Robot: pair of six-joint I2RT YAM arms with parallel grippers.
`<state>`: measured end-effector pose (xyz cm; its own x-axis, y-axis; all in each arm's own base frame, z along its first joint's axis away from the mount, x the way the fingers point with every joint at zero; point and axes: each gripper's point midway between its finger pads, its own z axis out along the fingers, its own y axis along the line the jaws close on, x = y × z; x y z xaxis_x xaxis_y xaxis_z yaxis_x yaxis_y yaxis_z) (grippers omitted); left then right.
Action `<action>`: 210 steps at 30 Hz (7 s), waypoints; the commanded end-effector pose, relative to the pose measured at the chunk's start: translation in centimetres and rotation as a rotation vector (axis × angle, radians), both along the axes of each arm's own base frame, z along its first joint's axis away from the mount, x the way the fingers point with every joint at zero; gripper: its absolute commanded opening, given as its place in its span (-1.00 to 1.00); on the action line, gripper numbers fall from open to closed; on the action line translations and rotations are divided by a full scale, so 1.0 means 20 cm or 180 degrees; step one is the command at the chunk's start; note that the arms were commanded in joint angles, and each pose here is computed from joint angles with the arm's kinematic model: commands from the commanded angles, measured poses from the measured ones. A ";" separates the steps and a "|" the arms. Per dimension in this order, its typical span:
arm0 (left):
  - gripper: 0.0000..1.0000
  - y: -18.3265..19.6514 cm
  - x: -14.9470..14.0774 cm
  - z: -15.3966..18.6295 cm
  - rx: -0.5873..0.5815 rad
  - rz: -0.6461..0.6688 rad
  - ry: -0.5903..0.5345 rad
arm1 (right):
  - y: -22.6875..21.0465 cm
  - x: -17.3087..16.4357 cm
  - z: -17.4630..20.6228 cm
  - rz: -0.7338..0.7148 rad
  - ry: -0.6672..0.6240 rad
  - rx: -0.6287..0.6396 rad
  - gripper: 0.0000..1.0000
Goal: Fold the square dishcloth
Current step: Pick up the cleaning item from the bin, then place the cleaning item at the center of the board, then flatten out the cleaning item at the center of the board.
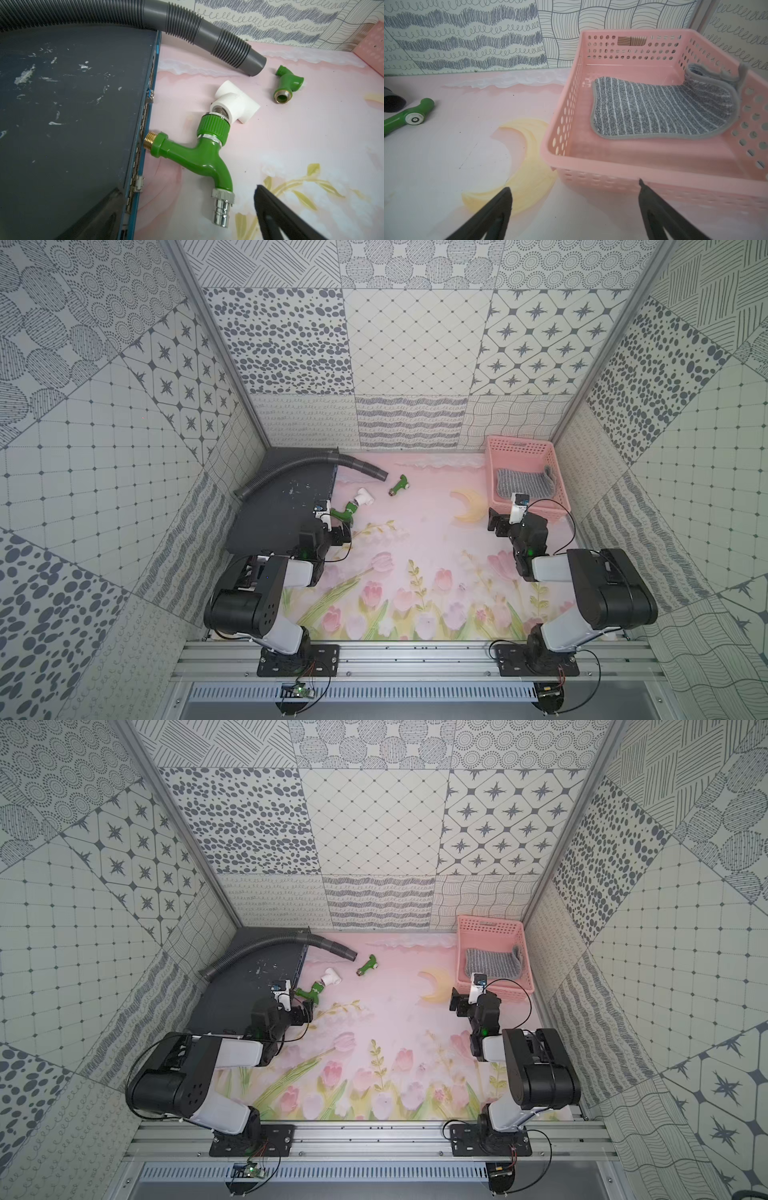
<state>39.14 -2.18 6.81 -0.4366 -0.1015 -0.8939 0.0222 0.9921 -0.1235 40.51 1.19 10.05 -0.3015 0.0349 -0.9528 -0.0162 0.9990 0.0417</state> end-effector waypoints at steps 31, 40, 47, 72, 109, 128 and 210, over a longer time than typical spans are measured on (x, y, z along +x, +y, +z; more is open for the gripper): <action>0.98 0.00 0.00 0.06 0.0025 -0.0048 -0.0051 | -0.06 0.01 0.14 -0.0247 0.0021 -0.0022 0.94; 0.98 0.04 -0.06 0.22 0.0042 0.0132 -0.0206 | -0.17 -0.06 0.45 -0.0796 -0.0001 0.0225 0.94; 0.98 0.03 -0.10 0.38 -0.0135 0.0162 -0.0252 | -0.26 -0.09 0.67 -0.1212 0.0293 0.0259 0.94; 0.98 -0.04 -0.14 0.40 -0.0621 0.0131 0.0154 | -0.41 0.41 0.18 -0.1473 0.2214 0.0532 0.61; 0.98 -0.01 -0.14 0.36 -0.0525 0.0243 0.0293 | -0.47 0.57 0.13 -0.1306 0.2236 0.0405 -1.00; 0.98 -0.02 -0.17 0.43 -0.0595 0.0201 0.0195 | 0.15 0.27 1.40 -0.0668 0.0523 -0.0127 -1.00; -0.18 -1.75 -0.15 -0.19 -0.0435 -0.3231 0.1303 | 0.37 -0.92 0.10 -0.0650 0.2120 0.0824 0.10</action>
<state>36.91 -37.25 3.61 -0.6386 0.3467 -0.6871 0.7350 0.5393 -0.4110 21.71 7.09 11.88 -0.7558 0.3841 -0.5303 0.3394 0.9224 0.1843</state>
